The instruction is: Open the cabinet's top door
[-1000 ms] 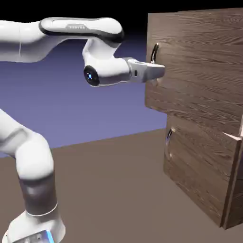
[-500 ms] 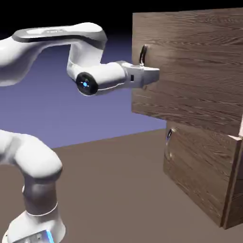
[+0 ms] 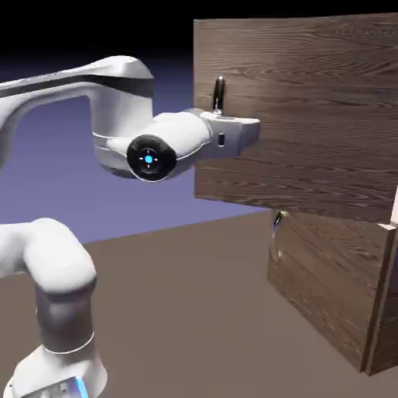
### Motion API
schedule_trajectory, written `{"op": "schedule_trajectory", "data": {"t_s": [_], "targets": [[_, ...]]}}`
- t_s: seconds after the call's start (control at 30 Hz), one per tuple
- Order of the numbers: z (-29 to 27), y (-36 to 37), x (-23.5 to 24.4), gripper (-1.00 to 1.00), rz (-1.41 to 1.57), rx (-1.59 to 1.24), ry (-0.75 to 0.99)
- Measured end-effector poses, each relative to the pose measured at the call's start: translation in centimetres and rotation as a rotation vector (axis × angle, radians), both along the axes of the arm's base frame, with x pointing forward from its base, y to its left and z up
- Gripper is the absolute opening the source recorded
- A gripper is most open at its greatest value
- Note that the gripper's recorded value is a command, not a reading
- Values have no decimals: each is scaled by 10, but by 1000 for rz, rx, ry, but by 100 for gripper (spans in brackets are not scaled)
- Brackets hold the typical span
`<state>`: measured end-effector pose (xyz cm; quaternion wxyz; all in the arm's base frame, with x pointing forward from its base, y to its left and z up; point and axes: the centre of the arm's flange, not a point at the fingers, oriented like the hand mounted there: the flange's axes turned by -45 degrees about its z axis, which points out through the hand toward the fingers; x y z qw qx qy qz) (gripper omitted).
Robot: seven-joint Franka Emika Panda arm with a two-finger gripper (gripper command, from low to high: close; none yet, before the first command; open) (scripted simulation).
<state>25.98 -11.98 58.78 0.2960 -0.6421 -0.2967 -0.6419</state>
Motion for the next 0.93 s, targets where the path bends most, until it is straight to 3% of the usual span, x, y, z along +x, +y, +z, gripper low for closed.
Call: {"op": "schedule_trajectory", "data": {"t_s": [0.43, 0.9, 0.93], "targets": [[0, -125, -19, -100, 333, 1, 0], [0, -243, 2, -100, 648, 1, 0], [0, -247, 4, 100, 660, 1, 0]]}}
